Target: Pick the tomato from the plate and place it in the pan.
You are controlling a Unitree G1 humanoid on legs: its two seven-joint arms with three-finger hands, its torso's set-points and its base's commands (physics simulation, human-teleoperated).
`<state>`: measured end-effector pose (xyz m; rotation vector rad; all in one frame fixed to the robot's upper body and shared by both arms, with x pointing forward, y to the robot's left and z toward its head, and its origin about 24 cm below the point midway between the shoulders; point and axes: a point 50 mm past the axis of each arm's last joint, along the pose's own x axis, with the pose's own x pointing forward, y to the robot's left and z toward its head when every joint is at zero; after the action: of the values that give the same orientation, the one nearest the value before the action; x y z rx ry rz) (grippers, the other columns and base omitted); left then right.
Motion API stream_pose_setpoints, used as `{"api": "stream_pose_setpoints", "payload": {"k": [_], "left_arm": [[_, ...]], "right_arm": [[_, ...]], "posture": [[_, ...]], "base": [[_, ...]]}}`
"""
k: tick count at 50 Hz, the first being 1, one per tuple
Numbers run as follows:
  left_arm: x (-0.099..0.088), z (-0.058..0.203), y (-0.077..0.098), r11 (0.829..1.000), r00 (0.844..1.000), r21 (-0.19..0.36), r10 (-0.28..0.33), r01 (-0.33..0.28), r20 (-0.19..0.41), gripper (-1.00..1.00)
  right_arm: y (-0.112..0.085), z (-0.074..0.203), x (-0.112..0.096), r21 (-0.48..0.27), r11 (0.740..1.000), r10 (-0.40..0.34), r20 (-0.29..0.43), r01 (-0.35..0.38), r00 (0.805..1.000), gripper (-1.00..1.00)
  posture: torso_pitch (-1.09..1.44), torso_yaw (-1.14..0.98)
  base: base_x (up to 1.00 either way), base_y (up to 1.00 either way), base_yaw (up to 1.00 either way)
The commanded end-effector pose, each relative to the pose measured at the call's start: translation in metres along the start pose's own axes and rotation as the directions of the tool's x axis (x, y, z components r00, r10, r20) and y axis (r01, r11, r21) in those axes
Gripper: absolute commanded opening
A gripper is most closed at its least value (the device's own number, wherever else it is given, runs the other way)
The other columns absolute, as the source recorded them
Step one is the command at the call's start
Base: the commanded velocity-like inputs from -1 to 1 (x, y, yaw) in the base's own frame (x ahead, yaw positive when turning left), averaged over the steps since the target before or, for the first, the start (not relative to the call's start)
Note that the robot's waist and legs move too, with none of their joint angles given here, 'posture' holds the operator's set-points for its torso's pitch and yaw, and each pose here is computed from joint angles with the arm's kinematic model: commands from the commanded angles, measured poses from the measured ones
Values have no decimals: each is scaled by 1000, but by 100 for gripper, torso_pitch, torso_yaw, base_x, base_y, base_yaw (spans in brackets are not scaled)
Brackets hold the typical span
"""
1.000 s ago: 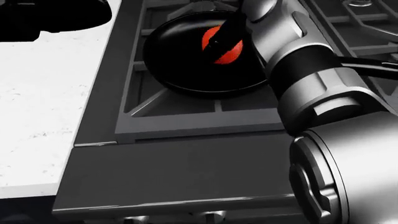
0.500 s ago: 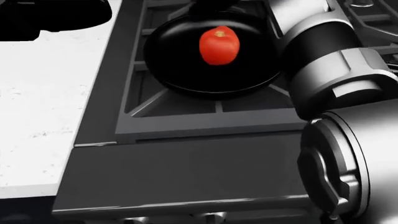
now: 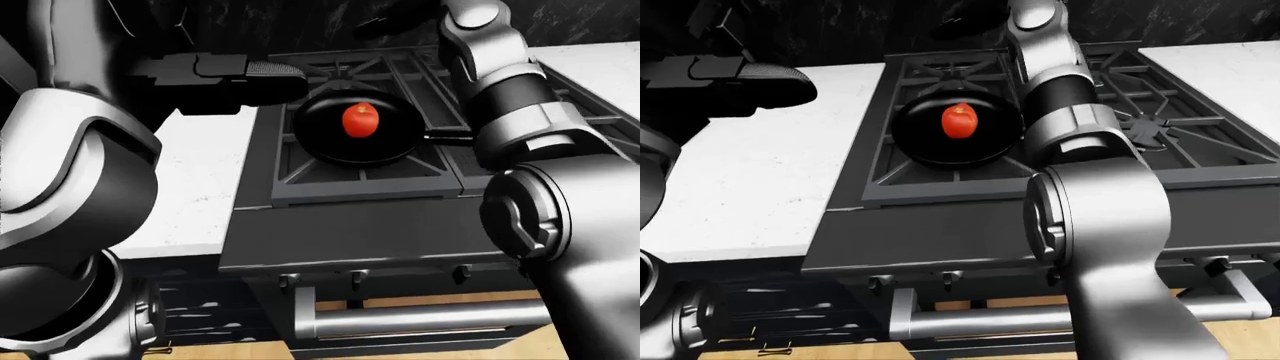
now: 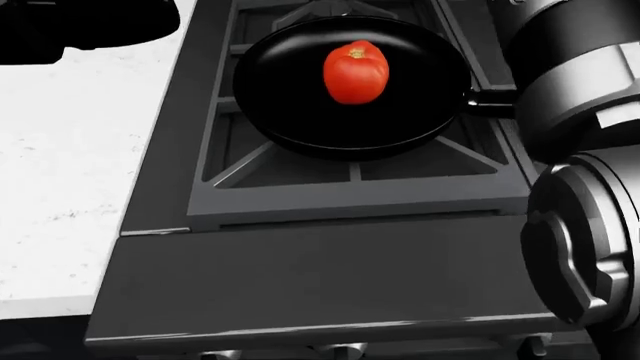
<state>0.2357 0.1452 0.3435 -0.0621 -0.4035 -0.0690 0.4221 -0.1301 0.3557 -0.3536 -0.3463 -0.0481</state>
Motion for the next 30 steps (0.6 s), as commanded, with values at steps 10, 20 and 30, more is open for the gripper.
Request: {"api": "stream_pose_setpoints", "payload": {"k": [10, 20, 30], "left_arm": [[0, 13, 4, 1000, 997, -14, 25, -25, 68, 100], [0, 19, 6, 999, 995, -27, 43, -41, 89, 100], [-1, 24, 6, 998, 992, -36, 55, -52, 110, 100]], "right_arm": [[-40, 60, -3, 116, 989, -119, 214, 95, 970, 100], [-68, 74, -11, 150, 978, -178, 254, 143, 951, 100], [-94, 79, -44, 133, 975, -212, 287, 180, 934, 100]], "posture": [[0, 0], [0, 0], [0, 0]], "base": [[0, 0, 0], [0, 0, 0], [0, 0, 0]]}}
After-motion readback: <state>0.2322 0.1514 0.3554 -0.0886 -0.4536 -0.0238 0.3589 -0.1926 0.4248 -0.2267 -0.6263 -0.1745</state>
